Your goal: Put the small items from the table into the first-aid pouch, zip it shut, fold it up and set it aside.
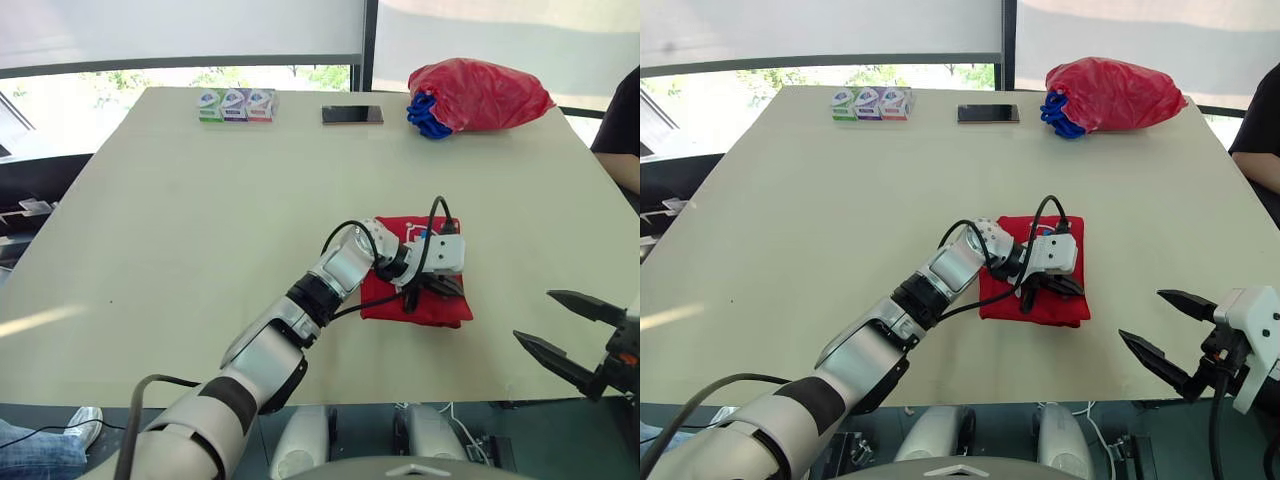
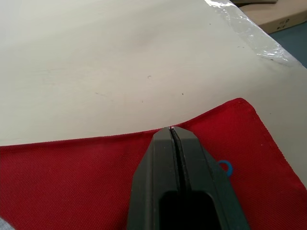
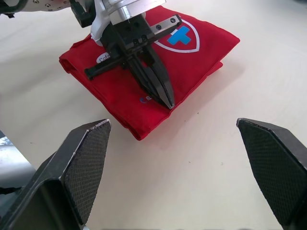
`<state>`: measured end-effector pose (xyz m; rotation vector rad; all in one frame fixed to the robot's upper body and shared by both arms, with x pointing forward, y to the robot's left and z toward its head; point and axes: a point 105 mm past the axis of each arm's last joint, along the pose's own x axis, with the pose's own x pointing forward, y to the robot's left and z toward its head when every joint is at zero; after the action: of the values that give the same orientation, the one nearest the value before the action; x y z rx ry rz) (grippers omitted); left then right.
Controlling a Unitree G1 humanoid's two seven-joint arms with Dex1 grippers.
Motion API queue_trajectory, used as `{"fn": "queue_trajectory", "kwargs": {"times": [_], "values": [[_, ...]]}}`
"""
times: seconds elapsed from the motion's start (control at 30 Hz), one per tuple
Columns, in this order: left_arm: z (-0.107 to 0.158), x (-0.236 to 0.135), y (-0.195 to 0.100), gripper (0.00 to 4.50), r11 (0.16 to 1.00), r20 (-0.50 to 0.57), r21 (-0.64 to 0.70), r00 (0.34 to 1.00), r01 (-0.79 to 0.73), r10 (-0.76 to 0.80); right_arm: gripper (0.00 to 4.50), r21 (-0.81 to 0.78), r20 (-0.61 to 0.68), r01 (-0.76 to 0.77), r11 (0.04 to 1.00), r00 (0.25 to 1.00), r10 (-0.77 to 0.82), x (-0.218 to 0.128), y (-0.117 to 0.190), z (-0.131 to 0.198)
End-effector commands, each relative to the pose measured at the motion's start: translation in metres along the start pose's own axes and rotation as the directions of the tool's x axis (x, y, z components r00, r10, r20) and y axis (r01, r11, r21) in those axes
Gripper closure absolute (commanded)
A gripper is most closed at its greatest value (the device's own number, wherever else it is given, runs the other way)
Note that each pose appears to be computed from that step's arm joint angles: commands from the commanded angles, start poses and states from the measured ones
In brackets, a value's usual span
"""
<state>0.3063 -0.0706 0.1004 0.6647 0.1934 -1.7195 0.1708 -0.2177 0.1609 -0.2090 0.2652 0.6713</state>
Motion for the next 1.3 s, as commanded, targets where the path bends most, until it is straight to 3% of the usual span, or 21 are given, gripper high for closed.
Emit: {"fn": "queue_trajectory", "kwargs": {"times": [0.03, 0.17, 0.27, 0.47, 0.63, 0.87, 1.0, 1.1, 1.27, 1.3], "values": [[-0.001, -0.005, 0.005, 4.42, 0.998, 0.020, -0.053, 1.000, -0.022, 0.023, 0.00, -0.042, 0.026, 0.016, 0.999, 1.000, -0.015, -0.004, -0.003, 0.009], [0.026, -0.028, 0.035, 4.42, 0.989, 0.073, -0.002, 0.987, -0.145, 0.145, 0.00, -0.038, 0.033, 0.023, 0.999, 0.999, -0.022, -0.004, -0.006, 0.009], [0.037, -0.044, 0.057, 4.42, 0.975, 0.111, -0.055, 0.969, -0.214, 0.219, 0.00, -0.035, 0.032, 0.026, 0.999, 0.999, -0.025, -0.004, -0.008, 0.008], [0.011, -0.054, 0.078, 4.42, 0.951, -0.012, -0.066, 0.953, -0.304, 0.303, 0.00, -0.038, 0.039, 0.026, 0.999, 0.999, -0.025, -0.003, -0.011, 0.008], [-0.025, -0.027, 0.056, 4.42, 0.980, -0.155, -0.071, 0.973, -0.186, 0.174, 0.00, -0.039, 0.047, 0.024, 0.999, 0.999, -0.022, -0.001, -0.010, 0.009], [-0.049, -0.021, 0.041, 4.42, 0.990, -0.227, -0.059, 0.968, -0.126, 0.109, 0.00, -0.035, 0.050, 0.032, 0.999, 0.998, -0.031, -0.003, -0.011, 0.007], [-0.026, -0.033, 0.057, 4.42, 0.976, -0.078, -0.052, 0.975, -0.210, 0.206, 0.00, -0.026, 0.066, 0.028, 0.999, 0.997, -0.027, 0.001, -0.010, 0.008], [0.001, -0.055, 0.068, 4.42, 0.965, 0.095, -0.036, 0.960, -0.261, 0.264, 0.00, -0.003, 0.088, 0.031, 1.000, 0.996, -0.030, 0.004, -0.012, 0.009], [0.029, -0.114, 0.072, 4.42, 0.939, 0.321, -0.008, 0.888, -0.343, 0.328, 0.00, 0.049, 0.119, 0.017, 0.999, 0.993, -0.023, 0.020, -0.015, 0.010], [0.030, -0.128, 0.071, 4.20, 0.932, 0.349, -0.015, 0.872, -0.362, 0.344, 0.00, 0.050, 0.113, 0.007, 0.999, 0.993, -0.013, 0.024, -0.015, 0.008]]}}
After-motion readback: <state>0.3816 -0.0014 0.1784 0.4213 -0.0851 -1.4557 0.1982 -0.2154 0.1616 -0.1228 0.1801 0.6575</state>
